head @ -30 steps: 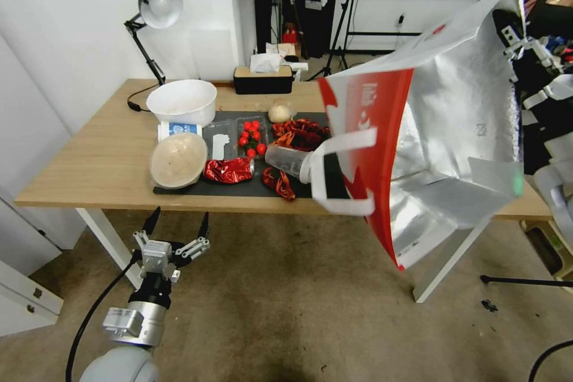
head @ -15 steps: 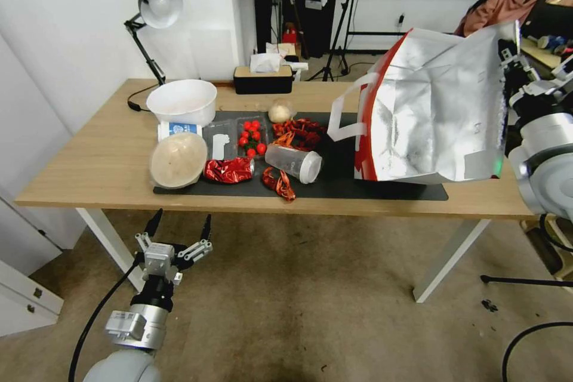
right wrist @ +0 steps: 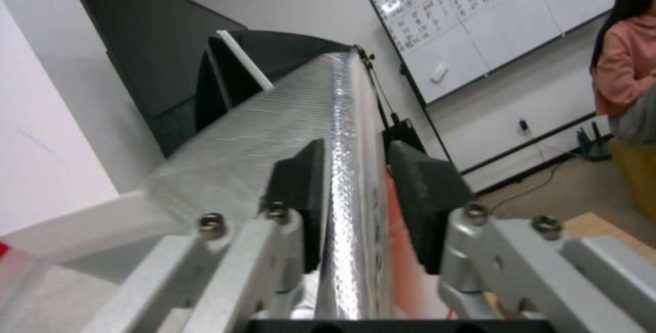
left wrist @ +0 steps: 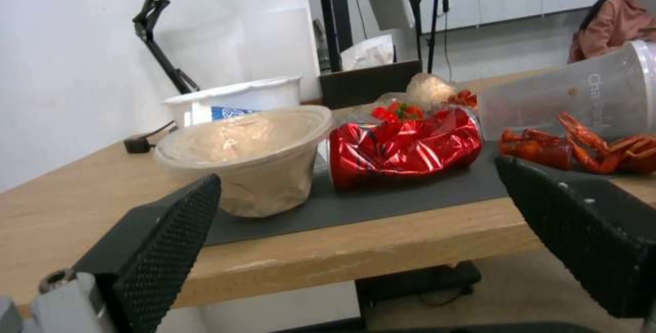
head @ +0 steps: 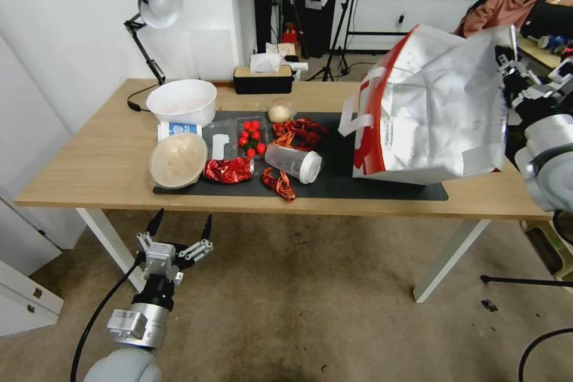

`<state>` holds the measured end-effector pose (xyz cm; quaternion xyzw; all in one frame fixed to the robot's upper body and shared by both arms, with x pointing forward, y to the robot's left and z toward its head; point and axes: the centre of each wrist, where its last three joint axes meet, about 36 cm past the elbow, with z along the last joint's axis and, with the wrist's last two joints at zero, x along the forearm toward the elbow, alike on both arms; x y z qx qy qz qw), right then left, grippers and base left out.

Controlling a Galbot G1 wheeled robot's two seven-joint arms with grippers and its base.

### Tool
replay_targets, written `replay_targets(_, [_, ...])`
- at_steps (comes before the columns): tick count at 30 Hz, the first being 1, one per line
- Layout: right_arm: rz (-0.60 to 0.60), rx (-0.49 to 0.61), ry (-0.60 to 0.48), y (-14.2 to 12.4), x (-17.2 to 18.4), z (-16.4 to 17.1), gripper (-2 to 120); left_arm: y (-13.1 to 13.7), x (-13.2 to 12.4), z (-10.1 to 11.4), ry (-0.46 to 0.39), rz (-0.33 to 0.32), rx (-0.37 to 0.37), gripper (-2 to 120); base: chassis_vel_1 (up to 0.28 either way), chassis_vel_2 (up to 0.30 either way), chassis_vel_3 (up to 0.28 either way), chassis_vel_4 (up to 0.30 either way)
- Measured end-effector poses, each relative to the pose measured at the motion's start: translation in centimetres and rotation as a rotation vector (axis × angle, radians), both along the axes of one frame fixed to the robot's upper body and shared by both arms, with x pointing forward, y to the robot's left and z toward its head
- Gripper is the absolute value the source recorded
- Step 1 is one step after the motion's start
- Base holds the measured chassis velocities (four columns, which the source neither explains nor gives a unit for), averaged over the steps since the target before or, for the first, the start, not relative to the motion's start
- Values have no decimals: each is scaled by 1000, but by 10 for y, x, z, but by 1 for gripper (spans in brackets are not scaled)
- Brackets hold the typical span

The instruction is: Pick up the food delivery bag from the floor and place it on the table.

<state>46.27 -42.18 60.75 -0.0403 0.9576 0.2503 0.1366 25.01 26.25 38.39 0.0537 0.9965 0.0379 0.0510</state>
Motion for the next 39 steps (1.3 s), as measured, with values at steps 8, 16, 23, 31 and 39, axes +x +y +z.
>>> replay_targets(8, [15,-27,-19,-5,-1,3,57,0,1,-1,-1,-1,-1,100,0,0,0,0])
replay_targets(16, [37,-55,-33,-8,-10,-1,87,0,2,-2,-11,5,-5,100,0,0,0,0])
replay_targets(23, [60,-125,-63,-4,-31,-3,100,0,2,-2,-20,11,-8,100,0,0,0,0])
replay_targets(31, [-21,-347,-37,26,-73,-23,100,3,1,-2,-32,18,-16,100,0,0,0,0])
replay_targets(39, [-71,-445,-28,53,-104,-51,100,7,2,-2,-45,25,-19,100,0,0,0,0])
